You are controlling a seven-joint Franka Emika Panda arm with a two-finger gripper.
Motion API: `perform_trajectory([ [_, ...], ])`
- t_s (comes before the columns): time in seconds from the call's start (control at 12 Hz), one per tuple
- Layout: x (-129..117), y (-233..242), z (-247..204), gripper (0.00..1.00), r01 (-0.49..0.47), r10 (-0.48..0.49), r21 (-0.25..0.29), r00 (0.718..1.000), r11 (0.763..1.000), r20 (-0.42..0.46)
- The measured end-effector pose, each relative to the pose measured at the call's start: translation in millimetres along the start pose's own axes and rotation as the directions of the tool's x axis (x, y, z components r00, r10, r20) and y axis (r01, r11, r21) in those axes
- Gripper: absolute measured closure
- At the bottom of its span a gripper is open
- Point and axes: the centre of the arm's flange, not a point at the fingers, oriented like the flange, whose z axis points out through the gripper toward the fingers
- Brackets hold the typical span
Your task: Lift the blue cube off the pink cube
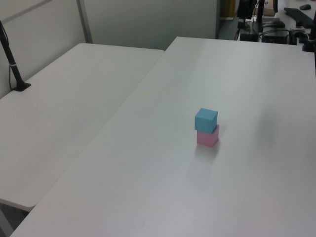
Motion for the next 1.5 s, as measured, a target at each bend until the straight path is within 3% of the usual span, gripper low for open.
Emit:
perform_trajectory([
  [0.91,-3.2,-9.0,4.8,0.00,0.016,-0.016,0.002,0.999,1.000,0.040],
  [1.5,10.8,-108.9,65.0,0.00,0.185,-0.185,0.014,0.972,0.983,0.143],
])
